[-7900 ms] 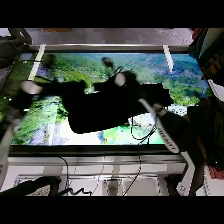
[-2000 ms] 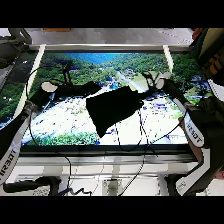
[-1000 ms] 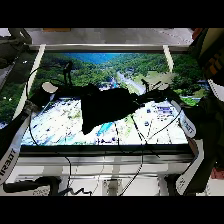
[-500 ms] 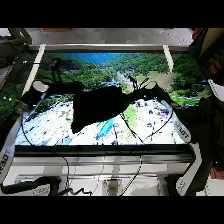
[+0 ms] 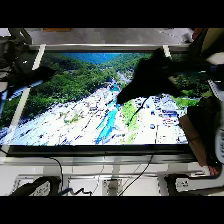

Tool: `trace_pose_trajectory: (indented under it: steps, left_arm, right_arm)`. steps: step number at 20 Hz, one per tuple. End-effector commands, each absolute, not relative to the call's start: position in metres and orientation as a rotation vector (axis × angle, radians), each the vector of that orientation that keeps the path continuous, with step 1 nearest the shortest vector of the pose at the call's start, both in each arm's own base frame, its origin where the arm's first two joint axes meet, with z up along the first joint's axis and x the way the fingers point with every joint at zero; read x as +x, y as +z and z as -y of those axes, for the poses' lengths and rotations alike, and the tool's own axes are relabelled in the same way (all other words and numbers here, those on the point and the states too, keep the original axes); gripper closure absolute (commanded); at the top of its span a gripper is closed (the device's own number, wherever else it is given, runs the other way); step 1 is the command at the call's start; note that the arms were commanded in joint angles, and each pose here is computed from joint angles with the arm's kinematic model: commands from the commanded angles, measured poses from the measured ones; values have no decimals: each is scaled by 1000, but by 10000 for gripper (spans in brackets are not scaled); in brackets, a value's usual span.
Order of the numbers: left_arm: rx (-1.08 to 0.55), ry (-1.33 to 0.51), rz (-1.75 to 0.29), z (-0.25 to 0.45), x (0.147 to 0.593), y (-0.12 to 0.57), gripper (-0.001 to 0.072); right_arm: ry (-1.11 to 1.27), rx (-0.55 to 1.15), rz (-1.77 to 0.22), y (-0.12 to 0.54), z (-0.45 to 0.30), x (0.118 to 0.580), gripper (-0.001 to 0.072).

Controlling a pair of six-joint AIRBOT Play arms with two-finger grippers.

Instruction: Fold the clothes and pants, and hang the long-sleeved shirts on hangers.

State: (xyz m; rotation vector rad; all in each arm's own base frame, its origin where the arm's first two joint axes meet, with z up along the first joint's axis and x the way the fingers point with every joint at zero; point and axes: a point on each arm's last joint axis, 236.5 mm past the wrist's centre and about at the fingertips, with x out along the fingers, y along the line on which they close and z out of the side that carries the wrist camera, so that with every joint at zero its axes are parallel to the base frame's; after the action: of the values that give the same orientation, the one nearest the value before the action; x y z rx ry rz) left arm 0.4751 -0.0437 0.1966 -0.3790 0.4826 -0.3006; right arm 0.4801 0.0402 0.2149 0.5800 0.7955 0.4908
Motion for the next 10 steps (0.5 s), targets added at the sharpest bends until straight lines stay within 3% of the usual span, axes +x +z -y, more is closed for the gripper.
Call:
trace_pose_trajectory:
  steps: [1, 5, 10]
  left_arm:
    - [-370, -304, -482, 34, 457, 211, 647]
    - [-370, -350, -551, 43, 444, 200, 647]
    - [-371, -360, -563, 45, 442, 199, 647]
  right_arm:
    - [128, 551, -647, 278, 85, 416, 690]
    - [-324, 506, -348, 343, 228, 335, 692]
    - [-576, 275, -169, 408, 300, 263, 692]
